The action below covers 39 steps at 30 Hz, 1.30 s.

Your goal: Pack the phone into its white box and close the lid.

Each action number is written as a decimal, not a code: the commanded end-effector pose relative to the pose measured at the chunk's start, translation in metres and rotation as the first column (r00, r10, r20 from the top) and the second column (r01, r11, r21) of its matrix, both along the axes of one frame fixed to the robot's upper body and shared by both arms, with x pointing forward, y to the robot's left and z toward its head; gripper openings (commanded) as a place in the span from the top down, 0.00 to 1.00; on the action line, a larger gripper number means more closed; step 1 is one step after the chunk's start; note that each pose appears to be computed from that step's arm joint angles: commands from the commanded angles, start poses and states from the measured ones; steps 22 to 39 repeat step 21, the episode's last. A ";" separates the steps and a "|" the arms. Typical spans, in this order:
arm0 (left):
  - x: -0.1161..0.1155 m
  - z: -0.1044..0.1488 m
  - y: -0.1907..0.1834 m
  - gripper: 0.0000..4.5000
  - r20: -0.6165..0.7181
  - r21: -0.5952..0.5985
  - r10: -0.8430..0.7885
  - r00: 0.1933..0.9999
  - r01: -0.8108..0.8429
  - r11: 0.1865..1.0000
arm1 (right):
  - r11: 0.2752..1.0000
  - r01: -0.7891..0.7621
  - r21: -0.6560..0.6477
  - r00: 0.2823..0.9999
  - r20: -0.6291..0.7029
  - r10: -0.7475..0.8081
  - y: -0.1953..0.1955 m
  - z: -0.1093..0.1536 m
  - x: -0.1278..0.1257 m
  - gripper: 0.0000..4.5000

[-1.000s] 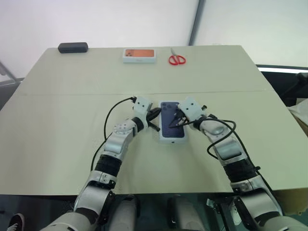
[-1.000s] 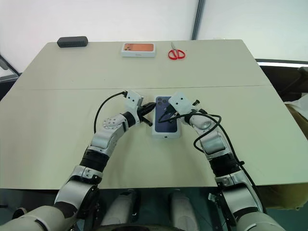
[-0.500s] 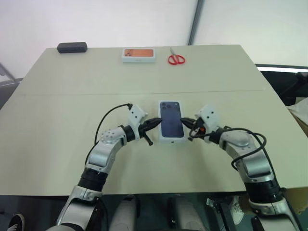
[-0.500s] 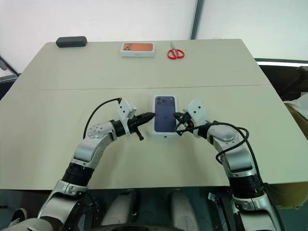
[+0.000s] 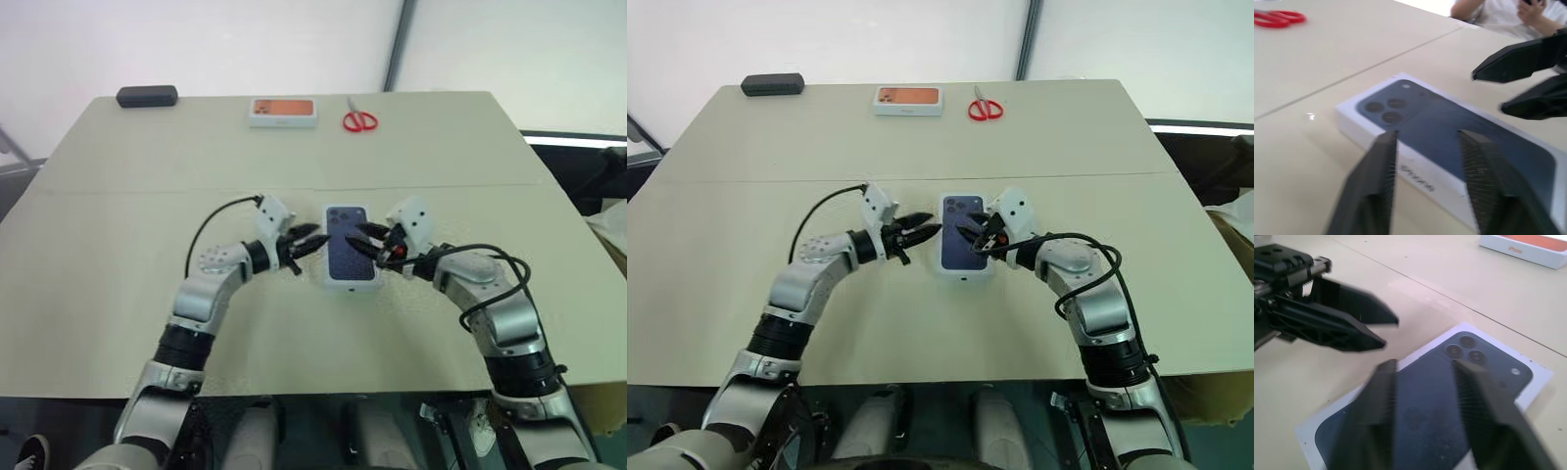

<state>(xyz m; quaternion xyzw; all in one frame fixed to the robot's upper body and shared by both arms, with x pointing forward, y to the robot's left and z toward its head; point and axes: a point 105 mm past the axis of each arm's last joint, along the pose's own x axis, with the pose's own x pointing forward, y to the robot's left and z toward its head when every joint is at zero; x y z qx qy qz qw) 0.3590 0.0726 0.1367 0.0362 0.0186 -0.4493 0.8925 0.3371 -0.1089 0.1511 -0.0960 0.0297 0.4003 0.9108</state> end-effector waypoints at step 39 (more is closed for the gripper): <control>-0.058 -0.014 0.179 0.01 -0.057 0.140 0.226 0.973 -0.216 0.966 | 0.987 -0.020 -0.160 0.998 -0.054 0.012 -0.115 0.000 -0.041 0.00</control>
